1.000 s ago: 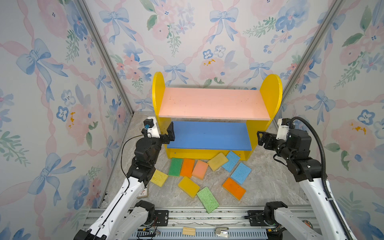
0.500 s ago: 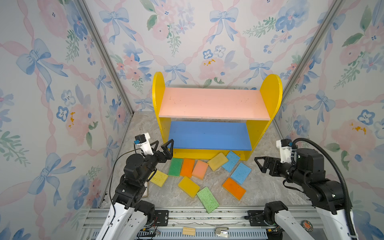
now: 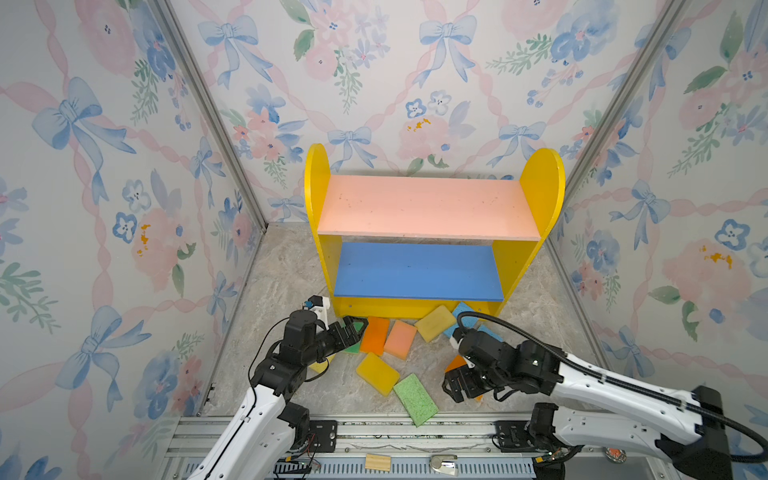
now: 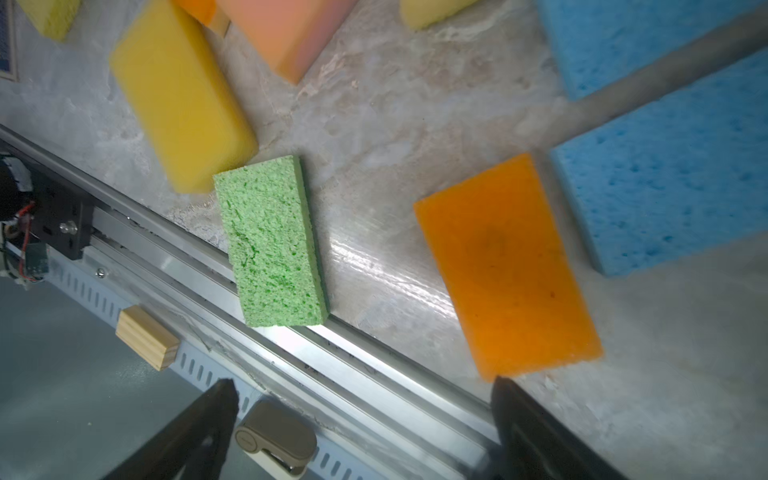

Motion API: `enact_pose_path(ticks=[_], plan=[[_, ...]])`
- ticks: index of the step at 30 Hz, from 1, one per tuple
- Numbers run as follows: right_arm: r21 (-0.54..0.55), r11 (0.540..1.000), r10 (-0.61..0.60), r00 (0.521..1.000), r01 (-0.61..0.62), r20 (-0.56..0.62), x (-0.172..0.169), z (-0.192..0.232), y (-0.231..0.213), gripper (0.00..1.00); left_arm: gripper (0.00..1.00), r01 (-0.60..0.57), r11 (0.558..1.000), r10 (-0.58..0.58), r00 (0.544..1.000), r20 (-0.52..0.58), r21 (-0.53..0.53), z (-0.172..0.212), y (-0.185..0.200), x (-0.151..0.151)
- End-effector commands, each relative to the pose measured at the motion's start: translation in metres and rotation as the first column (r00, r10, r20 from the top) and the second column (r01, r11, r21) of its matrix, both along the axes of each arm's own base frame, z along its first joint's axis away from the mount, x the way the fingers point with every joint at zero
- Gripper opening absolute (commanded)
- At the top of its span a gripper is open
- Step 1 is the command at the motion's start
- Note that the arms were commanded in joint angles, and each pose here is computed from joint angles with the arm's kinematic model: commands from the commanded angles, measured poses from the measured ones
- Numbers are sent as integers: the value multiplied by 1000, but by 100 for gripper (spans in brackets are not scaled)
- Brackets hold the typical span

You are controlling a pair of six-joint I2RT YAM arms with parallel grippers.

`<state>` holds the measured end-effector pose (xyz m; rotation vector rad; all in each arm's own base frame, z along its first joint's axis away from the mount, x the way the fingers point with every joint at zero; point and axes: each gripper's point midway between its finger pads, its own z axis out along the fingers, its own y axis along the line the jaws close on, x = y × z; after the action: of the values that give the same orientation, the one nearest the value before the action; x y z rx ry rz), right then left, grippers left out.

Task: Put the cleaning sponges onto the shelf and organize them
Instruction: 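Grasp the light green sponge with the right gripper while the left gripper approaches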

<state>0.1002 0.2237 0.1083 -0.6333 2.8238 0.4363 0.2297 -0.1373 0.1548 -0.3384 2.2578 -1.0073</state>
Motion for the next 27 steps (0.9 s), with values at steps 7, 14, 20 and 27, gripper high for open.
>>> enact_pose_path(ticks=[7, 14, 20, 27], plan=[[-45, 988, 148, 989, -147, 17, -9, -40, 89, 97, 98, 22, 1000, -22, 1000, 17, 4, 7, -1, -4], [-75, 981, 179, 984, -178, 2, -20, -57, 102, 97, 98, 29, 1000, -30, 999, 17, 10, 6, -1, -5], [-121, 977, 174, 985, -175, -13, -24, -74, 95, 97, 98, 26, 1000, -26, 1000, 16, 4, 5, 1, -5], [-172, 973, 161, 987, -157, 8, -19, -83, 85, 99, 98, 16, 1000, -16, 1000, 14, -10, 4, 3, -7]])
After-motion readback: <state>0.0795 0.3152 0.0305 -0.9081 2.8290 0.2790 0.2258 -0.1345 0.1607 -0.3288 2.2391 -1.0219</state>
